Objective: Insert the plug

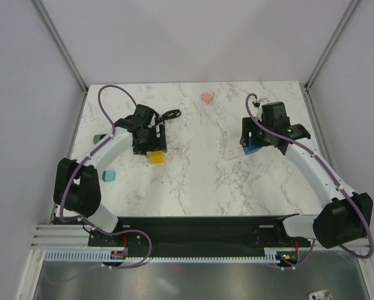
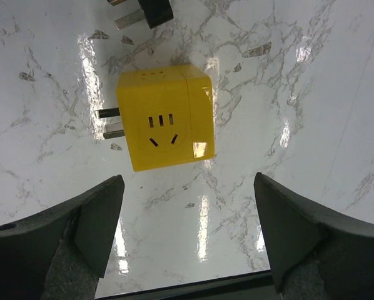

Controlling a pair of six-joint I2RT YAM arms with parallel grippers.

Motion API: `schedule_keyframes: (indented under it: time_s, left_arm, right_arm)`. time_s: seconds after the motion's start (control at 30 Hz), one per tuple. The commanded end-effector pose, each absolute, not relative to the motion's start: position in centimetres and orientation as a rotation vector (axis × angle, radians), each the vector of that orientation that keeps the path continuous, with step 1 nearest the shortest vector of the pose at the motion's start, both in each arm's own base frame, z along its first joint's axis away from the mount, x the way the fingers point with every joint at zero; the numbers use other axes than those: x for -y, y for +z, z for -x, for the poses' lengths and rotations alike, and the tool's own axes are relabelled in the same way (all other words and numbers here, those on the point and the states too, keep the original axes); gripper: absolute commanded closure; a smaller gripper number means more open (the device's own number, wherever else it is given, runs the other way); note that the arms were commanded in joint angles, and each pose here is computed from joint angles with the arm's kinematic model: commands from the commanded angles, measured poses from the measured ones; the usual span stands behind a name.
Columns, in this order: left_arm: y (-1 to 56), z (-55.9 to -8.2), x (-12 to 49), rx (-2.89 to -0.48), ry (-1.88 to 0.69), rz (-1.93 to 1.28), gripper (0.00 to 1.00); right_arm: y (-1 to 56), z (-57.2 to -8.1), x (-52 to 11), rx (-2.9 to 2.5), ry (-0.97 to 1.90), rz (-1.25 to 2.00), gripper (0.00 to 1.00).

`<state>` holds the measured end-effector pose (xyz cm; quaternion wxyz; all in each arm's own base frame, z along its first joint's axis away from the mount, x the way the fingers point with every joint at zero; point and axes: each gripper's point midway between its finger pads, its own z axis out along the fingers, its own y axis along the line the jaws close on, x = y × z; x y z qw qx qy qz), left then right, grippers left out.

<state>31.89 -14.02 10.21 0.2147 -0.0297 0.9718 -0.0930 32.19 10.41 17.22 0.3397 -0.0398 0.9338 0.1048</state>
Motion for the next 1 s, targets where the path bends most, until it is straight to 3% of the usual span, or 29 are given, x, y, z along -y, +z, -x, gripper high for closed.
schedule_keyframes:
  time_s: [0.0,0.23,0.4,0.5,0.53,0.6,0.63,0.73,0.97]
  left_arm:
    - [10.7,-33.3,13.7,-2.673,-0.211,0.047,0.08]
    - [8.4,-33.9,13.5,-2.731,-0.152,0.027,0.09]
    - [7.1,-34.1,13.8,-2.769,-0.146,-0.004,0.16]
    - [6.9,-34.1,14.0,-2.779,-0.161,-0.021,0.32]
    - [7.1,-34.1,14.0,-2.773,-0.165,-0.024,0.50]
    - [7.6,-34.0,14.2,-2.761,-0.184,-0.028,0.65]
    - [7.9,-33.8,14.6,-2.761,-0.219,-0.037,0.80]
    - [10.5,-32.8,16.6,-2.724,-0.407,-0.091,0.98]
    - [19.7,-28.0,22.7,-2.463,-1.045,-0.348,0.98]
  right_arm:
    - [19.0,-32.0,-11.9,-2.374,0.363,0.124,0.25]
    - [19.7,-31.3,-13.2,-2.342,0.428,0.172,0.23]
    - [19.6,-31.1,-13.7,-2.333,0.447,0.203,0.23]
    - [19.4,-30.9,-14.0,-2.333,0.459,0.216,0.23]
    - [19.2,-30.8,-14.1,-2.335,0.463,0.217,0.23]
    - [19.1,-30.6,-14.6,-2.335,0.478,0.237,0.23]
    - [18.9,-30.4,-14.8,-2.334,0.487,0.257,0.23]
    - [18.8,-29.9,-15.9,-2.316,0.532,0.305,0.21]
    - [20.8,-29.5,-18.5,-2.236,0.645,0.351,0.17]
